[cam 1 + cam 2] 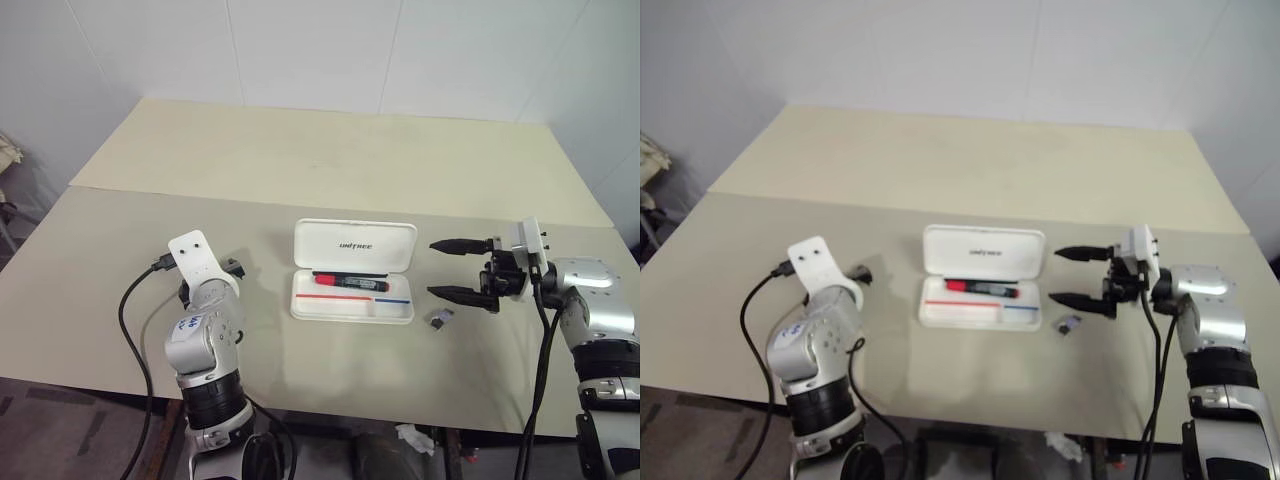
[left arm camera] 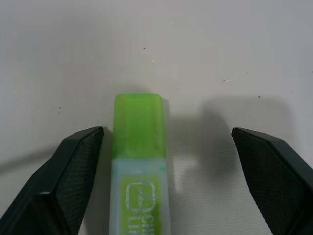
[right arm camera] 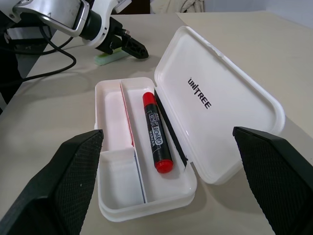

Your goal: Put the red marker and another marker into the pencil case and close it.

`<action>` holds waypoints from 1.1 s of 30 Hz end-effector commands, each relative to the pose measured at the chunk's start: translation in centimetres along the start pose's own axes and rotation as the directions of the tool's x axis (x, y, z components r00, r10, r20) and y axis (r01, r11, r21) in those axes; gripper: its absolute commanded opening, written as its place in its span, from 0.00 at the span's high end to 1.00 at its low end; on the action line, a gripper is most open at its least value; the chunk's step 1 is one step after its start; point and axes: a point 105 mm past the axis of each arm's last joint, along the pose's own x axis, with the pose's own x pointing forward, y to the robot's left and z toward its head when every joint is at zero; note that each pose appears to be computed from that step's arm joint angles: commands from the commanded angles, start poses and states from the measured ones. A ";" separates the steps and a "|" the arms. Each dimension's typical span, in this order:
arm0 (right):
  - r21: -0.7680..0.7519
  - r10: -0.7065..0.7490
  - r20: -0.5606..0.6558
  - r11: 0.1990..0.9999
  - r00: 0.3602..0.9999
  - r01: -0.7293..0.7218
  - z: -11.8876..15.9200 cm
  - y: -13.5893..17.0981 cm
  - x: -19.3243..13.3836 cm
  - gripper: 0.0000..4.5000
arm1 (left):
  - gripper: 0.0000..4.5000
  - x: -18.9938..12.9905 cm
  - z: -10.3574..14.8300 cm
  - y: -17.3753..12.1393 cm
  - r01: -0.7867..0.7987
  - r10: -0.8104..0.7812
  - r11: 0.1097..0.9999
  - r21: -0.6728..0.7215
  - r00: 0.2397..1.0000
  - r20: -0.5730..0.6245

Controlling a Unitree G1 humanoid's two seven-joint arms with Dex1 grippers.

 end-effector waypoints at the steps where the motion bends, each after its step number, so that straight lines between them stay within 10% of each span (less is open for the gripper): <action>1: -0.054 0.046 0.023 0.998 0.999 -0.044 1.1 0.1 -0.2 0.00 | 0.14 -0.1 -2.5 -0.8 0.011 -0.016 0.999 -0.050 0.994 -0.111; 10: -0.058 0.035 0.020 0.998 0.999 -0.034 0.6 0.1 -0.3 0.00 | 0.76 0.6 -0.6 0.1 0.000 -0.002 0.999 -0.045 0.998 -0.055; 21: -0.063 0.011 0.015 0.998 1.000 -0.010 0.4 0.1 -1.0 0.00 | 0.76 -0.7 7.5 -3.3 0.315 -0.393 0.881 0.353 0.903 0.172; 28: -0.063 -0.013 0.008 0.998 1.000 0.013 0.4 0.1 -1.6 0.00 | 0.76 -4.7 9.9 -6.7 0.601 -0.741 0.603 0.525 0.665 0.090; 33: -0.067 -0.022 0.012 0.997 1.000 0.023 0.4 0.1 -1.3 0.00 | 0.76 -10.2 11.1 -9.0 0.771 -0.939 0.204 0.603 0.329 -0.102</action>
